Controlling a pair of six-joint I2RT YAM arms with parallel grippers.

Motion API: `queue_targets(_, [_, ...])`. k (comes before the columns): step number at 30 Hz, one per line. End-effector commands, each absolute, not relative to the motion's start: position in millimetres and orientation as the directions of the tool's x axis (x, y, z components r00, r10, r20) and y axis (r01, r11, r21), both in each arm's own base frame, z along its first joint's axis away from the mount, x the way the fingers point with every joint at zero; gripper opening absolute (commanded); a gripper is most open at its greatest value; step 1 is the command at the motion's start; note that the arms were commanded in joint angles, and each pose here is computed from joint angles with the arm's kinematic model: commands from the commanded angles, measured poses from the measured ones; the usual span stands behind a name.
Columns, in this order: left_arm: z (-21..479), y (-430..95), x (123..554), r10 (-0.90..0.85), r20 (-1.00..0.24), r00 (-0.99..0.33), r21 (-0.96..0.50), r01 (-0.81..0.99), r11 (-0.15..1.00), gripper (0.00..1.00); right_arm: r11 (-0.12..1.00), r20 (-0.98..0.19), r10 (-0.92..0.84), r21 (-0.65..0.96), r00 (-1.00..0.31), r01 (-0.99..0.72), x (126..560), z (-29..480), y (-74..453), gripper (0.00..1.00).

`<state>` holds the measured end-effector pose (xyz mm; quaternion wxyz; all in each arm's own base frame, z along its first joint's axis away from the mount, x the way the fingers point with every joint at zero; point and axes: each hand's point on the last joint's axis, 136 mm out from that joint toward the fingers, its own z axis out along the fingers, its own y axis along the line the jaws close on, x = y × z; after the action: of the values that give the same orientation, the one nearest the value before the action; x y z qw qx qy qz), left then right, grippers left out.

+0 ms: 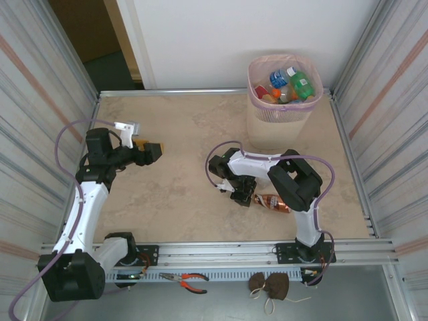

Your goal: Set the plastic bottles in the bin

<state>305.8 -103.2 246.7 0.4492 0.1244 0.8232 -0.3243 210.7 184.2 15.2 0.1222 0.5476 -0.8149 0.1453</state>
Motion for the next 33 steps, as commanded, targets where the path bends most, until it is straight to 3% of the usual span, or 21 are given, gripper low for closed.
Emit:
queue_targets(1, [255, -103, 303, -0.093, -0.837, -0.539, -0.413, 0.511, 0.754, 0.81, 0.342, 0.388, -0.848, -0.119, -0.361, -0.932, 211, 14, 176, 0.38])
queue_targets(6, [255, -102, 303, -0.092, -0.838, -0.537, -0.410, 0.511, 0.755, 0.81, 0.356, 0.347, -0.861, -0.110, -0.372, -0.928, 211, 25, 183, 0.27])
queue_targets(9, [255, -102, 303, -0.092, -0.838, -0.538, -0.411, 0.511, 0.755, 0.81, 0.396, 0.265, -0.877, -0.070, -0.400, -0.916, 209, 40, 198, 0.24])
queue_targets(18, [255, -102, 302, -0.092, -0.839, -0.536, -0.409, 0.511, 0.756, 0.81, 0.519, -0.130, -0.838, 0.105, -0.530, -0.848, 218, 129, 249, 0.22])
queue_targets(26, [256, -102, 303, -0.091, -0.841, -0.533, -0.406, 0.511, 0.757, 0.81, 0.590, -0.573, -0.582, 0.191, -0.577, -0.785, 260, 249, 268, 0.20])
queue_targets(33, [255, -102, 303, -0.091, -0.841, -0.533, -0.406, 0.511, 0.757, 0.81, 0.634, -0.858, -0.194, 0.261, -0.476, -0.728, 307, 368, 249, 0.17])
